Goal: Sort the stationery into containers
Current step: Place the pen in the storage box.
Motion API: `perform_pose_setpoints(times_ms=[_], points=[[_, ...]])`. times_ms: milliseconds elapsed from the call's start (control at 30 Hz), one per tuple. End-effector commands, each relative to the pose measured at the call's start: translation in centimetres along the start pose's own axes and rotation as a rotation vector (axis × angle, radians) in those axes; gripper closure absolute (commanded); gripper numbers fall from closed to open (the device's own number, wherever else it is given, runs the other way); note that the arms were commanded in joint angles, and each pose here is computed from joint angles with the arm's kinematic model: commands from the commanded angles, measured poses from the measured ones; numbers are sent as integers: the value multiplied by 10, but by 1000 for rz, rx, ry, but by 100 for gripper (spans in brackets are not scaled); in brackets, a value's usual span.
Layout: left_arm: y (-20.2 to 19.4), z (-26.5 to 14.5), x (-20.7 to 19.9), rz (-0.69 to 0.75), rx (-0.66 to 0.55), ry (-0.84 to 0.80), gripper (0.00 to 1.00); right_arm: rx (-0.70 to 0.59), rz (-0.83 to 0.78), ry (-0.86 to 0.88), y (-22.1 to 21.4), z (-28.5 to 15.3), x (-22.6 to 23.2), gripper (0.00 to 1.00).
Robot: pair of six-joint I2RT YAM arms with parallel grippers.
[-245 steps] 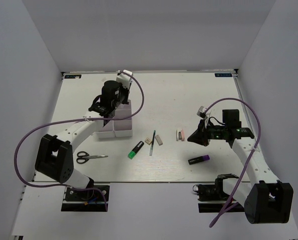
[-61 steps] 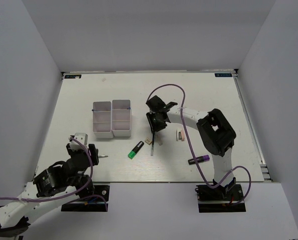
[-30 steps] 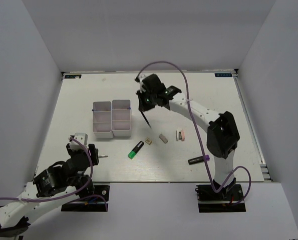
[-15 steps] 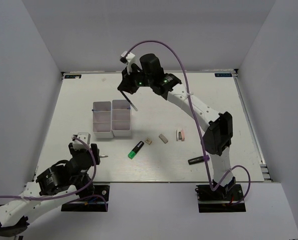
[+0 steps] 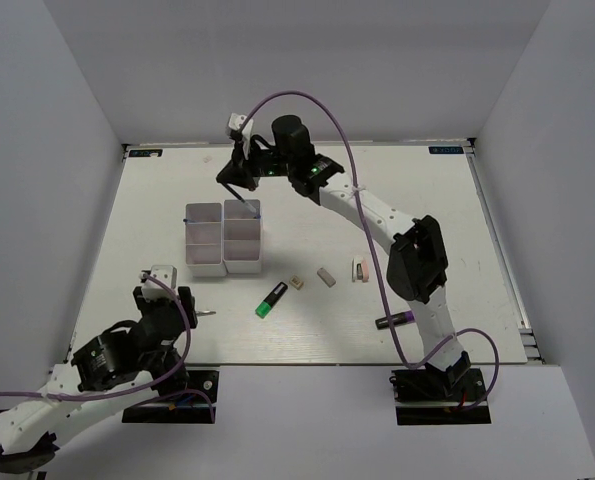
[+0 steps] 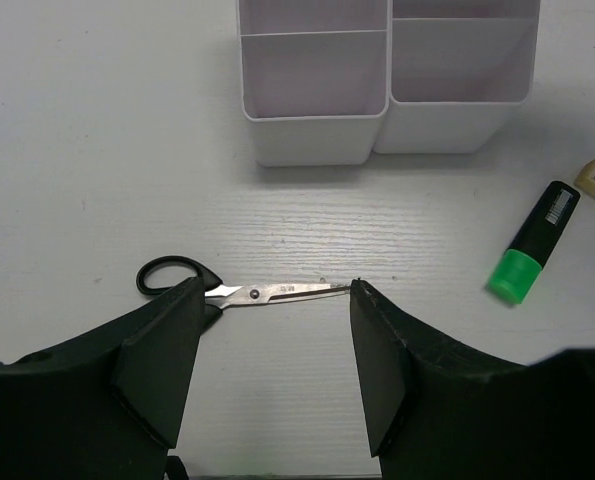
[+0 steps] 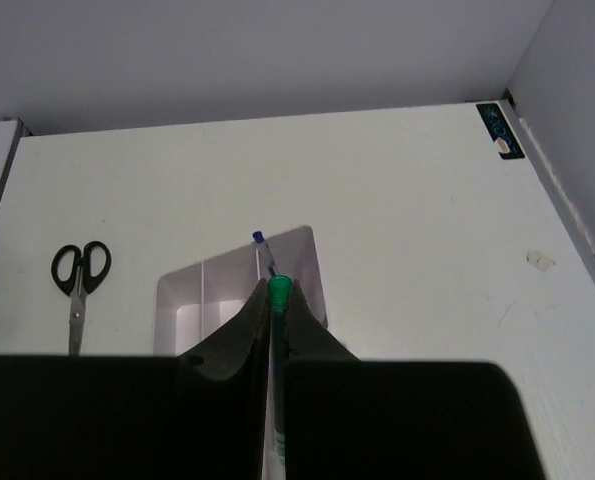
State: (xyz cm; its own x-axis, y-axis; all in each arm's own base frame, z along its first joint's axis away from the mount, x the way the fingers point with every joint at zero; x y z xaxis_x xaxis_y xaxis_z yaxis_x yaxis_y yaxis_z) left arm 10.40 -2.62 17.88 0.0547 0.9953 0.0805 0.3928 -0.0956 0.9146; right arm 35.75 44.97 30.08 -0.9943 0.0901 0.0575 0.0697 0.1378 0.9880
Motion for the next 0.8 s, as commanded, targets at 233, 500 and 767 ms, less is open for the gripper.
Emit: perform_pose_setpoints(times_ms=[233, 500, 767], points=[[0, -1, 3, -15, -11, 10, 30, -119, -177, 13, -13, 28, -17, 100], [0, -1, 2, -9, -10, 0, 30, -90, -204, -5, -34, 31, -24, 100], [1, 1, -3, 13, -1, -23, 29, -73, -193, 1, -28, 24, -19, 52]])
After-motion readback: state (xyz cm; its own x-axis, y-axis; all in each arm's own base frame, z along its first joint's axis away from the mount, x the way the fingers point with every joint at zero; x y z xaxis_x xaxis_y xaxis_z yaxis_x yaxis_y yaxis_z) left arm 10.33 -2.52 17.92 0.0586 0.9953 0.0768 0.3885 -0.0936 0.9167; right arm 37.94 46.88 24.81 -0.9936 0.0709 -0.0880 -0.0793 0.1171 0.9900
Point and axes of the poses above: each gripper's point midway between its finger pads, its own z axis out along the fingers, its own x axis along the line the jaws close on, y = z × x, the point moved 6 cm from there along -z, back along the fingers, and after that the axes turned 5 degrees about z, right-handed, at the moved point
